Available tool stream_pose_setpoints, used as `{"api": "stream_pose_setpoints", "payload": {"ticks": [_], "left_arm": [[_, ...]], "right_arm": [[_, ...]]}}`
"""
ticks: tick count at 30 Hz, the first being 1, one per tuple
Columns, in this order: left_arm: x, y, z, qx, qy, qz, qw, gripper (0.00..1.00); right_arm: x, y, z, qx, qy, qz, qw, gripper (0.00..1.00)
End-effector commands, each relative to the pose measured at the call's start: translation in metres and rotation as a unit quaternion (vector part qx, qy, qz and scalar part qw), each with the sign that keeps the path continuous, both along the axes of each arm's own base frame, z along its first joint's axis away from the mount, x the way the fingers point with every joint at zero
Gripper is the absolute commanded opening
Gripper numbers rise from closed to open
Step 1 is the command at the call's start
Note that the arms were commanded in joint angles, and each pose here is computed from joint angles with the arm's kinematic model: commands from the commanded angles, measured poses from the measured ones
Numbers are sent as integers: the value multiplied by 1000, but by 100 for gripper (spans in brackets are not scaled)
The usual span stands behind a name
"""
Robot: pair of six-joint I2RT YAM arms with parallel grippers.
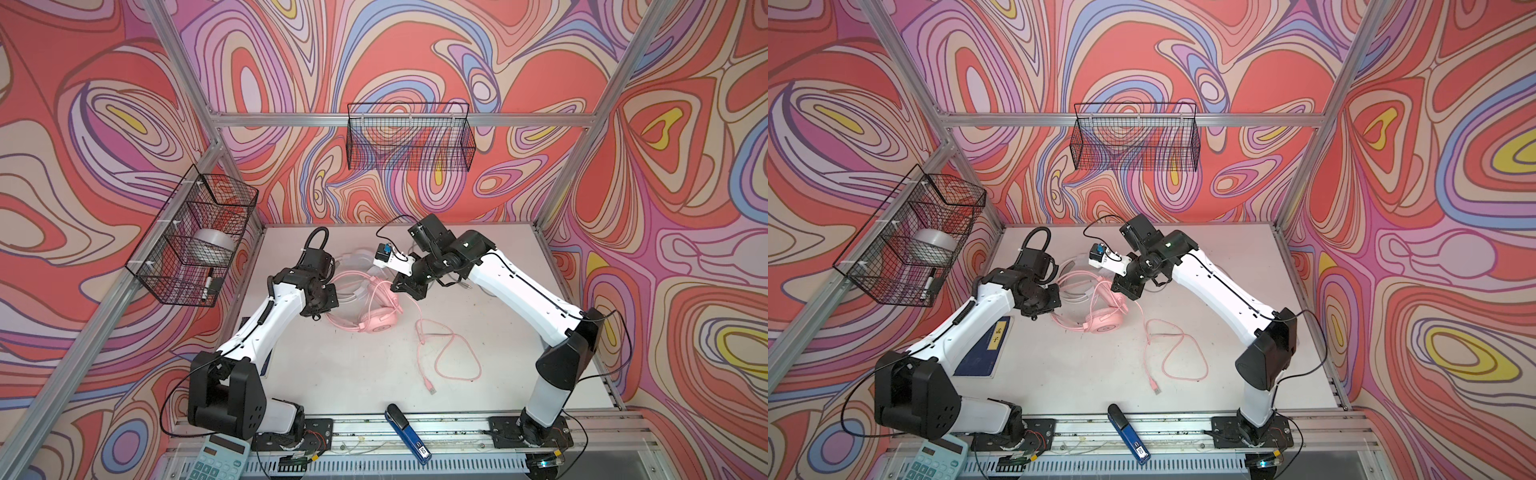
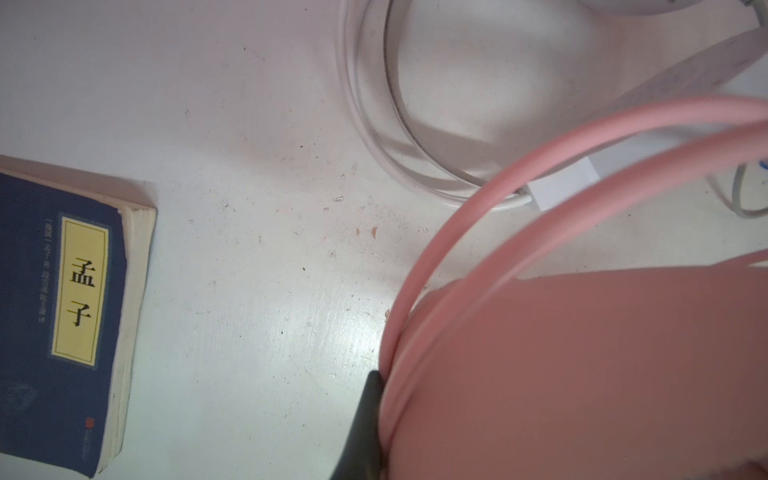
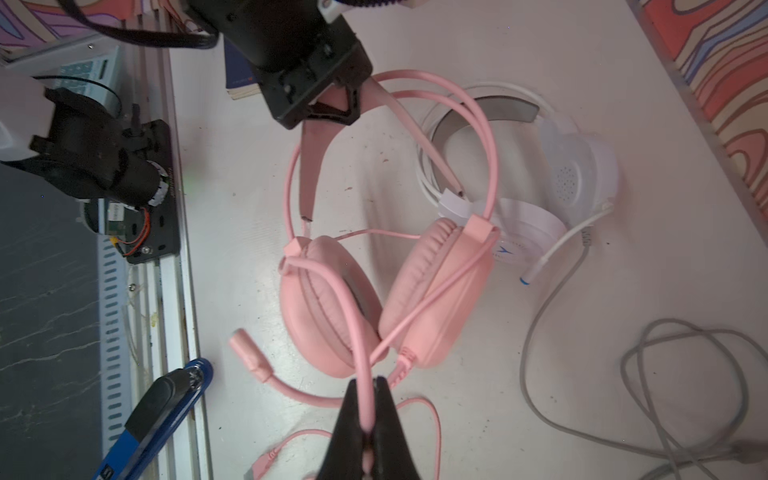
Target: Wrap the headphones
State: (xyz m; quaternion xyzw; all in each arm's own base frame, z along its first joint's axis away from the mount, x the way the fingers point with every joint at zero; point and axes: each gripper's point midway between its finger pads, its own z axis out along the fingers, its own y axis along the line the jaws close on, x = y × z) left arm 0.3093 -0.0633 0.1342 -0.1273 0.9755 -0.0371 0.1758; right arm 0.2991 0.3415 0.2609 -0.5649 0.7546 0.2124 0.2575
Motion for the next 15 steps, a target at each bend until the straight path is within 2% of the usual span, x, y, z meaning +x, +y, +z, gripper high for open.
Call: {"api": "stream_pose_setpoints", "payload": {"ticks": [1,9,15], "left_arm": [[4,-12,24,-19,-28,-43,998,0],[-3,-10,25,1,-17,-81,997,0],[-6,-21,24,-27,-19,-96,995,0]], "right_arm": [[28,-8,-9,-29,-21,-17,999,0],[80,-3,-26,-25,-8,-45,999,0],[118,-14,-45,-14,17,-94,995,0]]}}
